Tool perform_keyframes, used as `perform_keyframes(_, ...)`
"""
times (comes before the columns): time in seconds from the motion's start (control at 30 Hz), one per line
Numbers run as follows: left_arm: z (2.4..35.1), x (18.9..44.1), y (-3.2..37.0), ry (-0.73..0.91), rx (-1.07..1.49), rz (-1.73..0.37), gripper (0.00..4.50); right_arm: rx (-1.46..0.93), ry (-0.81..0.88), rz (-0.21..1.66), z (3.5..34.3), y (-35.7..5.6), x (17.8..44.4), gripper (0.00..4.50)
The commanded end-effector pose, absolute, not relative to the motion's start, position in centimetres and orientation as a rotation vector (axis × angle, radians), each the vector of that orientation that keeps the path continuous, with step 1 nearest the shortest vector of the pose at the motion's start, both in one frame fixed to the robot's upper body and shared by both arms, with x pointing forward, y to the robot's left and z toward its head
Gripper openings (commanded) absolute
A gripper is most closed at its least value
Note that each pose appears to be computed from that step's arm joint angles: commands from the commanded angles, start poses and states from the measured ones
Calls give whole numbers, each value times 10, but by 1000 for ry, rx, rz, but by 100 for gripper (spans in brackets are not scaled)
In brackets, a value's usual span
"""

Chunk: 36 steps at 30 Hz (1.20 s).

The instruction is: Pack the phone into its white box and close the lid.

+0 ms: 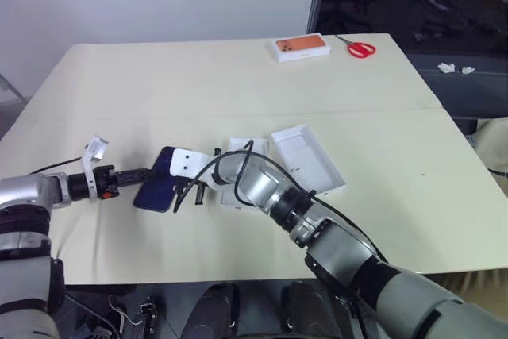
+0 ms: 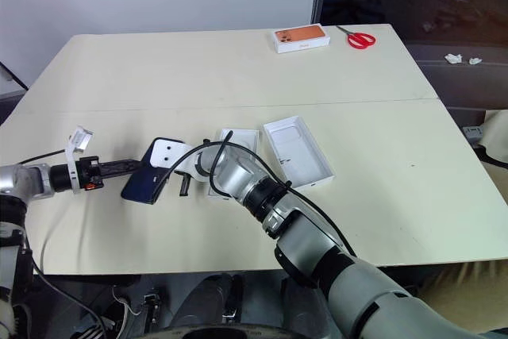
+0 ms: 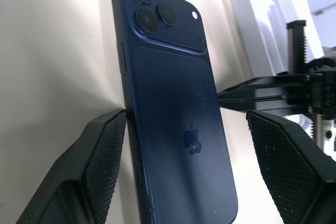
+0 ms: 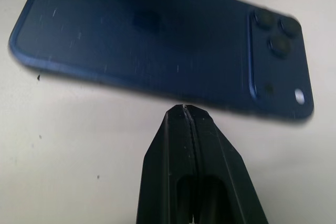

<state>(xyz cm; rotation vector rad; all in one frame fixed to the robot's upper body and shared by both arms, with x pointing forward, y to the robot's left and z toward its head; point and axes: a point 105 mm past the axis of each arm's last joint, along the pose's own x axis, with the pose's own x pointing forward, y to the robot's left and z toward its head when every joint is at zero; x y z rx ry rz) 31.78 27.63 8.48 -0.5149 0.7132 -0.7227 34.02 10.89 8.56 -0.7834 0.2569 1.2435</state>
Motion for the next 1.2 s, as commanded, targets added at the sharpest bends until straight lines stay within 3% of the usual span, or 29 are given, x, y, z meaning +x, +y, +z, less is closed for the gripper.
perform_keyframes(0.03,42,296,245,903,-622,-772,385,-783,218,1257,96,117,339,3)
perform_keyframes(0.3,53,293,227,889,-711,-844,385,-776,224,1242,98,114,343,3)
perform_keyframes(0.57,53,299,242,843,-708,-767,385,-789,229,1237,95,109,346,3)
perform_keyframes(0.67,53,294,245,854,-739,-761,305,-812,212,1231,97,108,347,0)
perform_keyframes(0.8,53,291,246,855,-753,-759,111,-807,203,1235,101,109,346,0)
perform_keyframes(1.03,49,286,244,867,-759,-761,111,-816,196,1229,102,106,347,0)
perform_keyframes(1.17,50,287,242,857,-788,-765,3,-820,196,1229,101,105,348,0)
perform_keyframes(1.2,50,287,242,857,-787,-764,3,-821,196,1230,100,105,347,0)
